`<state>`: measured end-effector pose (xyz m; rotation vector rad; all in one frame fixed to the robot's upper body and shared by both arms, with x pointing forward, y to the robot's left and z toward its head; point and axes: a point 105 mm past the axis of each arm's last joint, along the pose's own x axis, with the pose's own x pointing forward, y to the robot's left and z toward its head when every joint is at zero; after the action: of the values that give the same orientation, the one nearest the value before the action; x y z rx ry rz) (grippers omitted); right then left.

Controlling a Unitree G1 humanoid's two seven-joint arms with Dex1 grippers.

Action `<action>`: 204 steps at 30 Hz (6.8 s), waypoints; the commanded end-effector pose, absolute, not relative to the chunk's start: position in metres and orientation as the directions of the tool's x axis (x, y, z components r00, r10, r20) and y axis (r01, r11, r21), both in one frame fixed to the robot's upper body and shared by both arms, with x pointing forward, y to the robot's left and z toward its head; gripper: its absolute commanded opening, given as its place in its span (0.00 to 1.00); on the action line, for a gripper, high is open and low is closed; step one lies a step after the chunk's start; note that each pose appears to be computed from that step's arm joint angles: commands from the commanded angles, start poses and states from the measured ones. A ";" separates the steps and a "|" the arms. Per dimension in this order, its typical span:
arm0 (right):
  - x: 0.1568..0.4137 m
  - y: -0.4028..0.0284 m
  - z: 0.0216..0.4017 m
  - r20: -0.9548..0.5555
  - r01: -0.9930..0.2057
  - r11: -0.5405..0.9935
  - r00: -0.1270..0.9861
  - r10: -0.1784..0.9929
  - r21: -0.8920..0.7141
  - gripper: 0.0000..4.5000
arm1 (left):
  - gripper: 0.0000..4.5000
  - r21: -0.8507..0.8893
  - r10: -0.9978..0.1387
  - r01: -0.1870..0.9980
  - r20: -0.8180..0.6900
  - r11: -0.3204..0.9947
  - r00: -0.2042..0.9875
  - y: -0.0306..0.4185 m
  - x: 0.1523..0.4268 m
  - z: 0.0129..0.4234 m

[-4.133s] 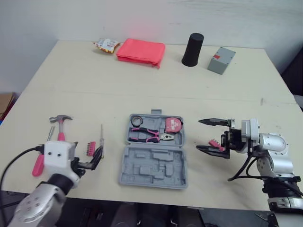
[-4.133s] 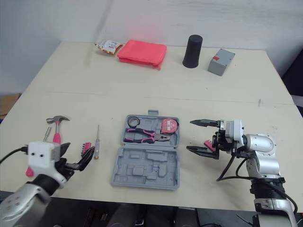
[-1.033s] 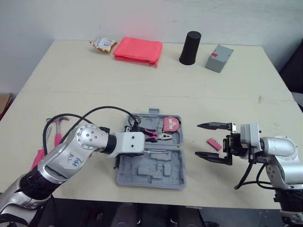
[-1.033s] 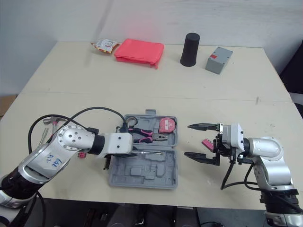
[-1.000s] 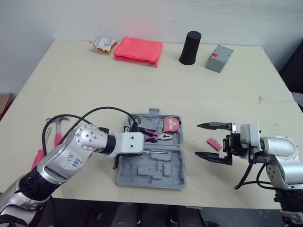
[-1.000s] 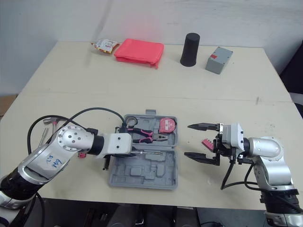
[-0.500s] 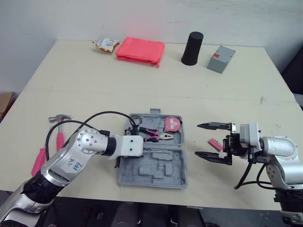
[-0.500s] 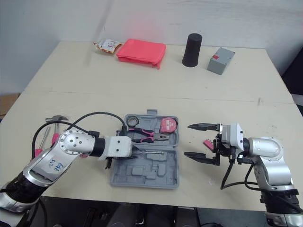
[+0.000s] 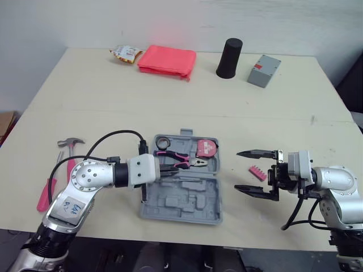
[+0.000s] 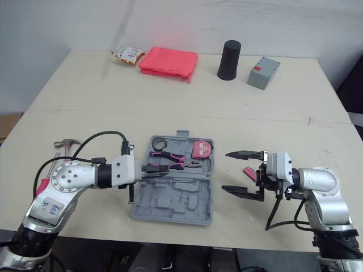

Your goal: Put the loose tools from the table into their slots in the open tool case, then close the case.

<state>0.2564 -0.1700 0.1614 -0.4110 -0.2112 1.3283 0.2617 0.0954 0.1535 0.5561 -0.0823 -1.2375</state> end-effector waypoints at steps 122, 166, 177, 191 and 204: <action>0.286 -0.159 0.184 0.105 -0.839 0.183 0.151 0.983 -0.512 1.00 | 0.99 0.002 0.236 -0.256 -0.392 0.967 0.889 0.318 0.235 0.134; 0.260 -0.176 0.195 0.042 -0.810 0.207 0.221 0.974 -0.549 1.00 | 0.12 0.408 -0.649 0.618 -0.076 0.672 0.757 0.216 0.240 0.207; 0.241 -0.208 0.159 -0.073 -0.892 0.231 0.280 0.957 -0.388 1.00 | 0.12 0.317 -0.853 0.947 -0.479 0.054 0.209 0.118 0.227 0.152; 0.217 -0.231 0.131 -0.073 -0.893 0.308 0.349 0.934 -0.329 1.00 | 0.12 0.227 -0.714 0.973 -0.674 0.045 0.190 0.111 0.260 0.125; 0.219 -0.230 0.125 -0.068 -0.894 0.311 0.349 0.935 -0.322 1.00 | 0.35 0.286 -0.681 0.958 -0.695 0.035 0.232 0.113 0.275 0.120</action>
<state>0.2189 -0.2300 0.1200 -0.3169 -0.1085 1.2131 0.2686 0.1059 0.1181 0.7912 0.4428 -1.3631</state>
